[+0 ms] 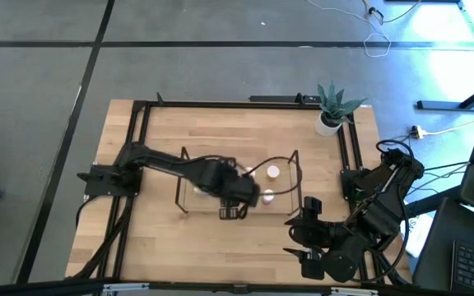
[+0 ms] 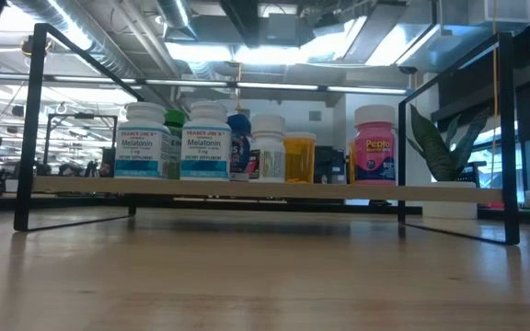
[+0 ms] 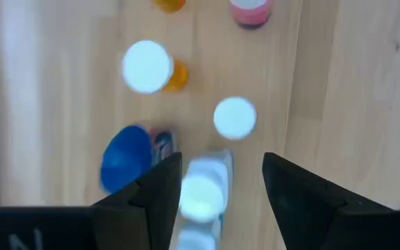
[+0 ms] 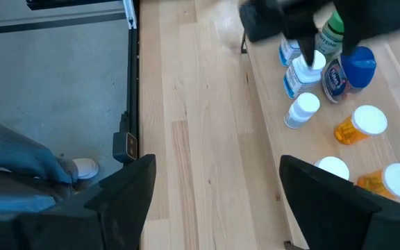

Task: Pick and place medicine bottles onto shelf by color
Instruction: Return to Home Position

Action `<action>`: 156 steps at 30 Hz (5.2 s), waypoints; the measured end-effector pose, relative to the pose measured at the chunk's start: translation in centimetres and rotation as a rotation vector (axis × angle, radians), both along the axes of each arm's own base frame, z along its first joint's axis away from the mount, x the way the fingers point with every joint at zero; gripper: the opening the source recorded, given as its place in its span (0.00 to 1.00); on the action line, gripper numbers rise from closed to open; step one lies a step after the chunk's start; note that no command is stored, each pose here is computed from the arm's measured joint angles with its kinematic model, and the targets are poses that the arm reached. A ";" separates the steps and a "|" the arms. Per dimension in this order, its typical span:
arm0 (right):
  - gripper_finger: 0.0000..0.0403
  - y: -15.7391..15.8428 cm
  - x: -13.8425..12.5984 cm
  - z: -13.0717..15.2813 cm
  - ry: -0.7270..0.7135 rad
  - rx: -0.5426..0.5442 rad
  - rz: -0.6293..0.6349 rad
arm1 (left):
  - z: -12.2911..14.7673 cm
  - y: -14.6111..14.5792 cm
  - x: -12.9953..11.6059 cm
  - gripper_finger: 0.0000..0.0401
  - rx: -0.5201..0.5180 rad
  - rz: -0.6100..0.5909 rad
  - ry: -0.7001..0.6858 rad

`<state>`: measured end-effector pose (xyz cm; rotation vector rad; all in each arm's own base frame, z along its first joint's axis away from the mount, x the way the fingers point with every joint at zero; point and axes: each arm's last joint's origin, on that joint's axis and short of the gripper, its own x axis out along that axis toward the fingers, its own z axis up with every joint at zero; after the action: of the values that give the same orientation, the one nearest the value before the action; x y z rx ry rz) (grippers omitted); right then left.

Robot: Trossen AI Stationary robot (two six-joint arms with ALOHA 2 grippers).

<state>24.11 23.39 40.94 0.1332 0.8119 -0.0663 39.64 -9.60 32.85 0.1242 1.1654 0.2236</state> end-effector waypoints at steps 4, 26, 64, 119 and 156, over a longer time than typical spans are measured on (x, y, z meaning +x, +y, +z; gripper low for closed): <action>0.76 0.0 0.0 0.0 0.000 0.000 0.000 | 2.4 -1.9 -3.0 0.49 0.058 0.040 -0.033; 0.76 0.0 0.0 0.0 -0.001 0.002 0.001 | 8.3 -4.8 -18.7 0.44 0.121 0.148 -0.343; 0.76 -1.6 -0.9 2.0 -0.220 -0.245 -0.091 | 3.5 4.9 -33.4 0.00 -0.367 -0.403 -1.112; 0.76 -24.4 -22.4 -7.6 -0.821 0.260 0.174 | -5.7 9.1 -34.7 0.00 -0.077 -0.060 -1.306; 0.76 -17.2 -18.0 -21.0 -0.937 0.306 0.255 | -15.2 7.4 -30.6 0.00 -0.075 -0.051 -1.279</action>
<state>6.12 6.17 19.98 0.3166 -0.1088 0.3446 9.08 -2.22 17.62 -0.0635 -0.1033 0.1613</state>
